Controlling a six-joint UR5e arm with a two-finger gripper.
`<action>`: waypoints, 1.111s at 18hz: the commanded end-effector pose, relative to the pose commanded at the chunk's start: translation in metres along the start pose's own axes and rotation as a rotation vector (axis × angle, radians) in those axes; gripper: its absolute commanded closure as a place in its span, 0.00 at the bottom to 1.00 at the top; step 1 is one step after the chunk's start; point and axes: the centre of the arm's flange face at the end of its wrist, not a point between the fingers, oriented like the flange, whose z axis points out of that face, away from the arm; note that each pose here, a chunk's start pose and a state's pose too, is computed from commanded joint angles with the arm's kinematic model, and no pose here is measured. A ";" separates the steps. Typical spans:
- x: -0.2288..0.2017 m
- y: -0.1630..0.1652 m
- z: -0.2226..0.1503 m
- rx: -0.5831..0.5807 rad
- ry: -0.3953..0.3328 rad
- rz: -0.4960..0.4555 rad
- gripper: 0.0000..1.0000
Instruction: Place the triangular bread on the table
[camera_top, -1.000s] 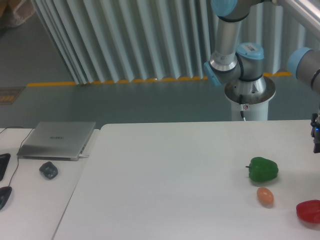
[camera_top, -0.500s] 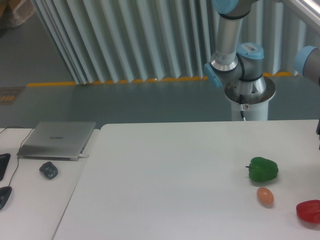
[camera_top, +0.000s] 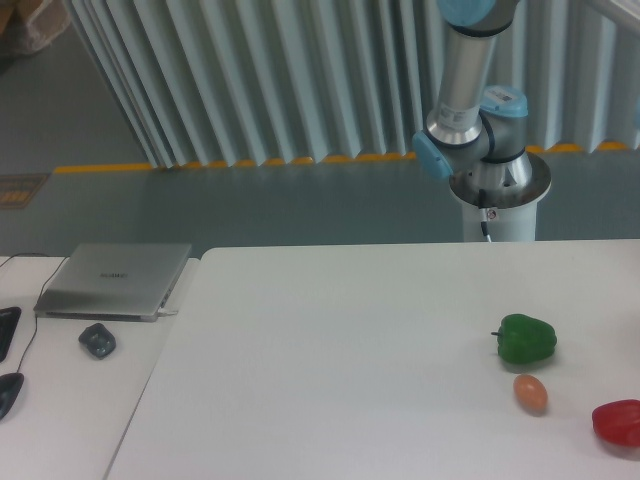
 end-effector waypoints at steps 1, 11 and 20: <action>-0.004 0.001 -0.001 -0.005 -0.014 0.000 0.00; -0.053 0.053 0.063 -0.042 -0.133 0.017 0.00; -0.057 0.073 0.092 -0.108 -0.094 0.020 0.01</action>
